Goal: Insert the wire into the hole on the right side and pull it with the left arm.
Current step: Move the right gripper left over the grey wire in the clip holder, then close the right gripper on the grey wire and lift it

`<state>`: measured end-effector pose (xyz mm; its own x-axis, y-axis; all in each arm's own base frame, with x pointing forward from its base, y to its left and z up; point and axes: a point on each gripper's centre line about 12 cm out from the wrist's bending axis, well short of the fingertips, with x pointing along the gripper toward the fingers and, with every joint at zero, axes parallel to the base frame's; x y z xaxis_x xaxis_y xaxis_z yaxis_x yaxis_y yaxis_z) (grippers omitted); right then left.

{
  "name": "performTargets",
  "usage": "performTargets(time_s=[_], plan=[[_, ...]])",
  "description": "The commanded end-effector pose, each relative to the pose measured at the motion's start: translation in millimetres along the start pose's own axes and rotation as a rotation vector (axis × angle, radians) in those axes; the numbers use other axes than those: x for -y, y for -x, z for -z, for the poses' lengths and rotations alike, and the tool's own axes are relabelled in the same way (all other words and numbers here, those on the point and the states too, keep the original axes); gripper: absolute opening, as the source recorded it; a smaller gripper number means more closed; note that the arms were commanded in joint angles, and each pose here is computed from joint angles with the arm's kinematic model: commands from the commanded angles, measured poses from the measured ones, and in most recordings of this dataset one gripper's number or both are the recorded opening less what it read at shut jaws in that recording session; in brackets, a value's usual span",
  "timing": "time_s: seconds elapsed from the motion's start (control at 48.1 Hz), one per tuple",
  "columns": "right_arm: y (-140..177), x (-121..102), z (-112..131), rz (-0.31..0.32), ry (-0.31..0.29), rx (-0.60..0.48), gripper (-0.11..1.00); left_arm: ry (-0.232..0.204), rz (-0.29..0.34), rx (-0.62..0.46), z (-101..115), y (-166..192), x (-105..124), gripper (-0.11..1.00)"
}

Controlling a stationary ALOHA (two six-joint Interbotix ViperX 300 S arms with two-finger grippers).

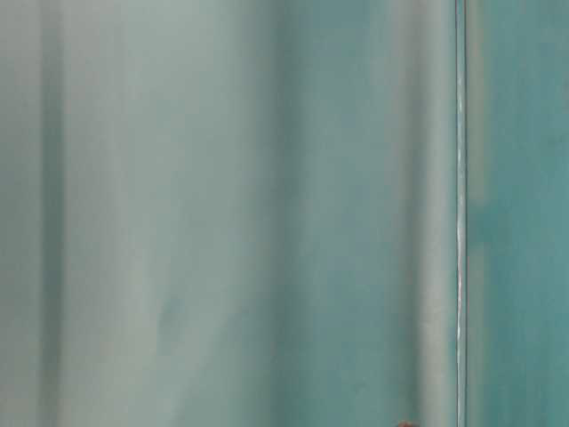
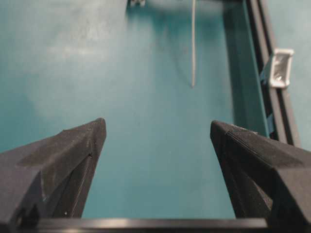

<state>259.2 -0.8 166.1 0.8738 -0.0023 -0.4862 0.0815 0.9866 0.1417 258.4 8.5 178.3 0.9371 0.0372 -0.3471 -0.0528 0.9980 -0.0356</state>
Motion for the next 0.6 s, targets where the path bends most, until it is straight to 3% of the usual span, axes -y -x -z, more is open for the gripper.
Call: performTargets(time_s=[0.0, 0.582], plan=[[-9.0, -1.4, -8.7, 0.003, -0.003, -0.015, 0.74, 0.006, -0.005, 0.017, -7.7, -5.8, -1.0, 0.83], [-59.5, -7.8, -0.6, 0.004, 0.01, -0.149, 0.74, 0.007, -0.012, -0.039, 2.4, -19.4, -2.6, 0.83]])
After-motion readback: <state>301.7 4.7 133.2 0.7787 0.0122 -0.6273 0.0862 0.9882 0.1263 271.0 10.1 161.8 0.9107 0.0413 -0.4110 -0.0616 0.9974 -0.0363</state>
